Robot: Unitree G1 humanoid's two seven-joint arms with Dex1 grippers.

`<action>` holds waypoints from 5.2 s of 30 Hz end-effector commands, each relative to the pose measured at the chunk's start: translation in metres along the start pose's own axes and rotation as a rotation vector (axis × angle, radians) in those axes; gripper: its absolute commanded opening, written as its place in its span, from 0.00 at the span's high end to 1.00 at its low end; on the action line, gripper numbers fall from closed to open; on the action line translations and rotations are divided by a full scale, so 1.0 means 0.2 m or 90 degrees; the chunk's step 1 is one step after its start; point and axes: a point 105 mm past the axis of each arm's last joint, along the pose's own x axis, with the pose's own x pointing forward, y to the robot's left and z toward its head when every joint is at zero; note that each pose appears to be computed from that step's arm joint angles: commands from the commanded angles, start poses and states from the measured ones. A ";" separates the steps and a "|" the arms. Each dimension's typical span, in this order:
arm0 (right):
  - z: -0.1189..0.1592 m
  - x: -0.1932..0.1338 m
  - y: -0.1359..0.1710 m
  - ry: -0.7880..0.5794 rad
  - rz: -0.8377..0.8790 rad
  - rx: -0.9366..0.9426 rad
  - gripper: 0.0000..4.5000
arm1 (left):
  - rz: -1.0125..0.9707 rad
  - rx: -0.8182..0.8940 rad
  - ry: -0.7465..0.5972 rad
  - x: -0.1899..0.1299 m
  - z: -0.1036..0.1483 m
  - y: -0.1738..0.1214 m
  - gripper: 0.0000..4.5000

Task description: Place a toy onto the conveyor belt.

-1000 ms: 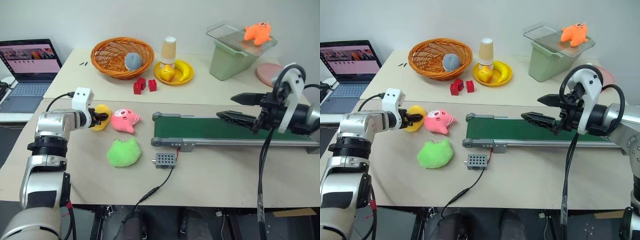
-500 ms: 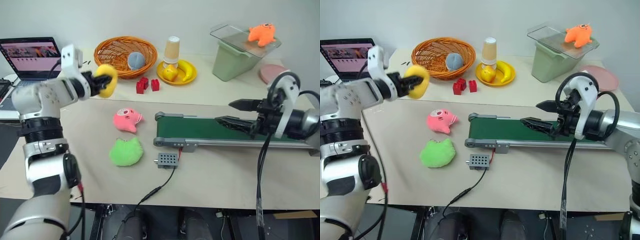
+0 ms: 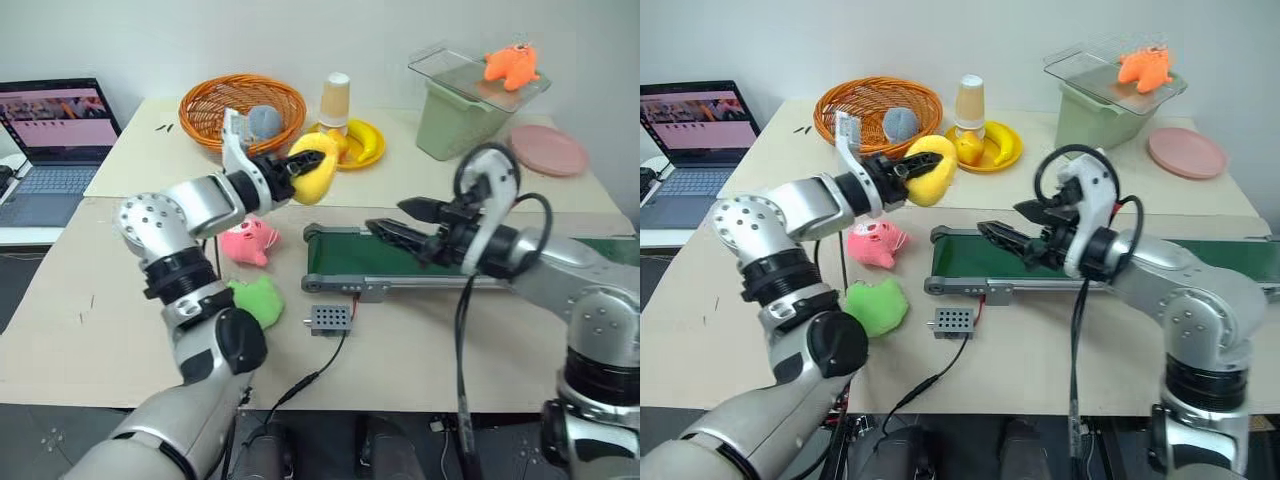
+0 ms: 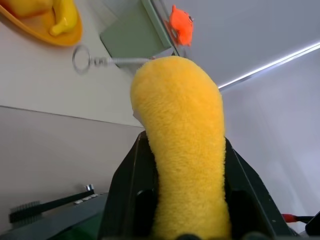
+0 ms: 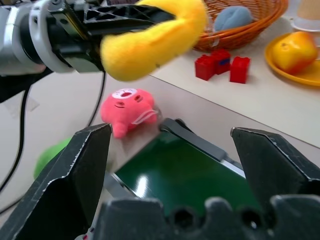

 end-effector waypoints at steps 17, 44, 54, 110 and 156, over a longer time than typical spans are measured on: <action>0.09 0.15 0.05 -0.055 -0.037 0.021 0.00 | 0.005 -0.047 -0.003 0.08 -0.15 0.03 0.74; 0.07 0.26 0.06 -0.069 -0.030 0.046 0.68 | -0.014 -0.089 0.002 0.10 -0.20 -0.05 0.75; 0.07 0.26 0.04 -0.070 -0.040 0.037 0.98 | -0.013 -0.091 0.004 0.09 -0.20 -0.06 0.75; 0.06 -0.01 -0.17 0.293 0.080 -1.057 1.00 | -0.157 0.740 0.355 -0.52 -0.04 -0.19 0.25; 0.02 -0.10 0.02 0.273 0.244 -0.946 0.00 | -0.179 0.768 0.382 -0.47 -0.03 -0.17 0.24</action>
